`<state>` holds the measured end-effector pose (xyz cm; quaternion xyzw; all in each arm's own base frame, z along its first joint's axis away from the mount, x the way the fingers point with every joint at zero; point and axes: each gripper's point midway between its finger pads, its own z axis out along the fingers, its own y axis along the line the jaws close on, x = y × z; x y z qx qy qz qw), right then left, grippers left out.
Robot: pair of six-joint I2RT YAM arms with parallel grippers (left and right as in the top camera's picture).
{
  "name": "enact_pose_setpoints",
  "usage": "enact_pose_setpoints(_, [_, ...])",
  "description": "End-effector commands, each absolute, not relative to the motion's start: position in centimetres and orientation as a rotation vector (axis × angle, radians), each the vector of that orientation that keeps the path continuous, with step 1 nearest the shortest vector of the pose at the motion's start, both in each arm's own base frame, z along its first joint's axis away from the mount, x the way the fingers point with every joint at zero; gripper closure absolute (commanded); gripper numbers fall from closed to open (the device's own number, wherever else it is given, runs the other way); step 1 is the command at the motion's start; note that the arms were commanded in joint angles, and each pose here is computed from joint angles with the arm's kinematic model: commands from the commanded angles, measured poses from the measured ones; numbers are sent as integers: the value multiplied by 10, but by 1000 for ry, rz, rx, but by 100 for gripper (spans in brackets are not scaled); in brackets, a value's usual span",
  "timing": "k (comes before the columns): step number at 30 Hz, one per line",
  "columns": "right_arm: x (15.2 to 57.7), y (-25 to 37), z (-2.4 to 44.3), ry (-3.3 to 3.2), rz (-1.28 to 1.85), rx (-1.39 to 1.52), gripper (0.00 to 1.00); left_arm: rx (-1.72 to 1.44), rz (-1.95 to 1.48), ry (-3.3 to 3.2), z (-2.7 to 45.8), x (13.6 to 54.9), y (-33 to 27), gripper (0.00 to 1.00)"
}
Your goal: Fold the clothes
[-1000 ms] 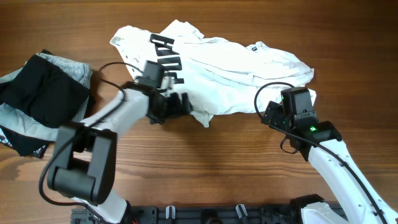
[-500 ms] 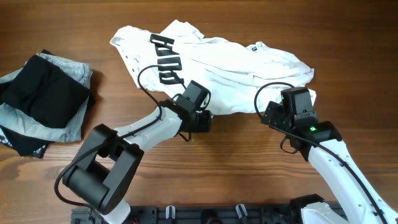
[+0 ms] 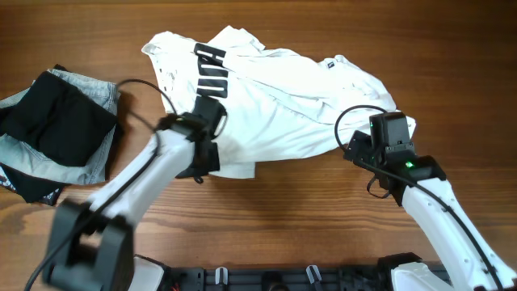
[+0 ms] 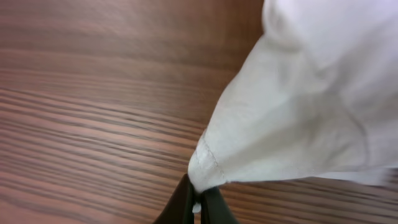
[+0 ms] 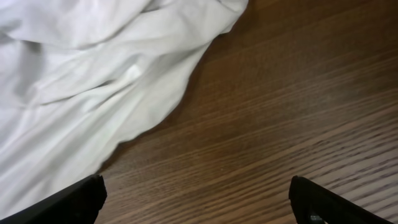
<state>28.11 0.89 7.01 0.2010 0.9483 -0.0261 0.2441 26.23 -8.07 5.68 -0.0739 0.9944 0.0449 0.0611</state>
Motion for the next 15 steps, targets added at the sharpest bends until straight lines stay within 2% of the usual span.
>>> enact_pose_setpoints(1, [283,23,51,2674,13,524,2,-259,125,2881,89,276,-71,96])
enact_pose_setpoints(6, [290,32,15,2721,62,682,4,-258,129,2885,89,275,-71,96])
enact_pose_setpoints(11, [316,52,-16,2702,216,730,4,-258,129,2885,89,275,-71,96])
enact_pose_setpoints(15, [331,62,-18,2655,316,761,6,-258,129,2885,89,275,-71,96])
